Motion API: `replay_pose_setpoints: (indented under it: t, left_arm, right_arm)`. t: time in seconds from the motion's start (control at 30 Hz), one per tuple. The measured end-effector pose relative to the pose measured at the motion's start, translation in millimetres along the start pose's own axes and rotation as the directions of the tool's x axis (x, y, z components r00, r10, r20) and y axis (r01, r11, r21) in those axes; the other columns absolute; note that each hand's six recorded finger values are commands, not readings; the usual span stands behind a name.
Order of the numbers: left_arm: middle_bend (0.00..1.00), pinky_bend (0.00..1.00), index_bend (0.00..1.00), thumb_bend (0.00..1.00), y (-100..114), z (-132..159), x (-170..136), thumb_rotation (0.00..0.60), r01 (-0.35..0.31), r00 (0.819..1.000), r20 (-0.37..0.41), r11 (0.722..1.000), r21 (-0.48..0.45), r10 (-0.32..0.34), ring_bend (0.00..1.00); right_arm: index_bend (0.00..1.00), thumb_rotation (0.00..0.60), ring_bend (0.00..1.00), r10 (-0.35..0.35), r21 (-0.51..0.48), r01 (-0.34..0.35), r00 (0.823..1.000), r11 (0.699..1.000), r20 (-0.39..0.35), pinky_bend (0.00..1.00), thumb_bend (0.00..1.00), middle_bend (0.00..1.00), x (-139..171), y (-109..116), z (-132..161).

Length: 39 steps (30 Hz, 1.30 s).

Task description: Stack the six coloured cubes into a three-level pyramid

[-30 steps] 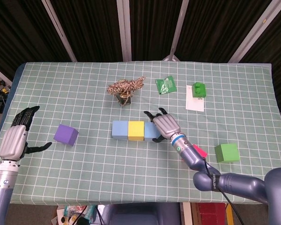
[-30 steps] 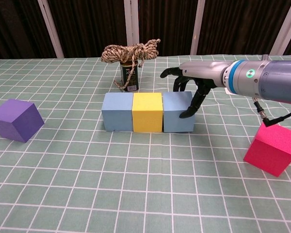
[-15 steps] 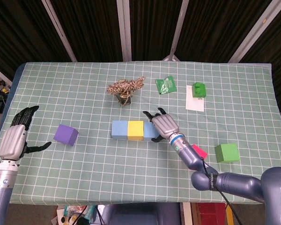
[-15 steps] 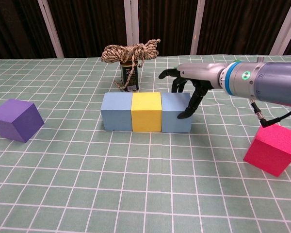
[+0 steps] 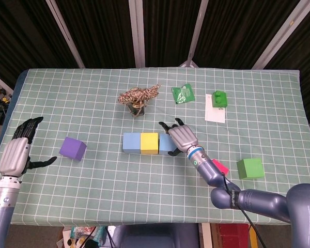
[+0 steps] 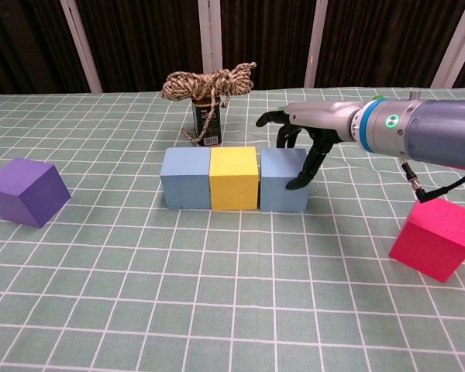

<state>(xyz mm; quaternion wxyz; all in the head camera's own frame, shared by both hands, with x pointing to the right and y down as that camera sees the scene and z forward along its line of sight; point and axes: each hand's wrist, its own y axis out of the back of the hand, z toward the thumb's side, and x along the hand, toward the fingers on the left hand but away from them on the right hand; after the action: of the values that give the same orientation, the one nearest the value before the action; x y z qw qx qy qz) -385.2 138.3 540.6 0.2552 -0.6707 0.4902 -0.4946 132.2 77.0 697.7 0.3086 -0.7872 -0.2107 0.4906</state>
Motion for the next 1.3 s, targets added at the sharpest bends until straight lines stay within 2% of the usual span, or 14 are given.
replay_pose_setpoints:
  t: [0.97,1.3]
  left_arm:
    - [0.05,0.0,0.0,0.14,-1.0,-1.5,0.4,0.6,0.005,1.0,-0.004,1.0,-0.002,-0.005,0.0]
    - [0.05,0.0,0.0,0.14,-0.7,-1.1,0.3,0.6,0.004,1.0,-0.003,1.0,-0.001,-0.004,0.0]
  right_arm:
    - [0.0,0.6,0.28,-0.012,-0.013,0.012,1.0,1.0,-0.004,0.0,0.24,0.4,-3.6,-0.7,3.4]
    - [0.0,0.6,0.27,-0.016,-0.018,0.016,1.0,1.0,0.0,0.0,0.24,0.36,-3.0,-1.0,3.5]
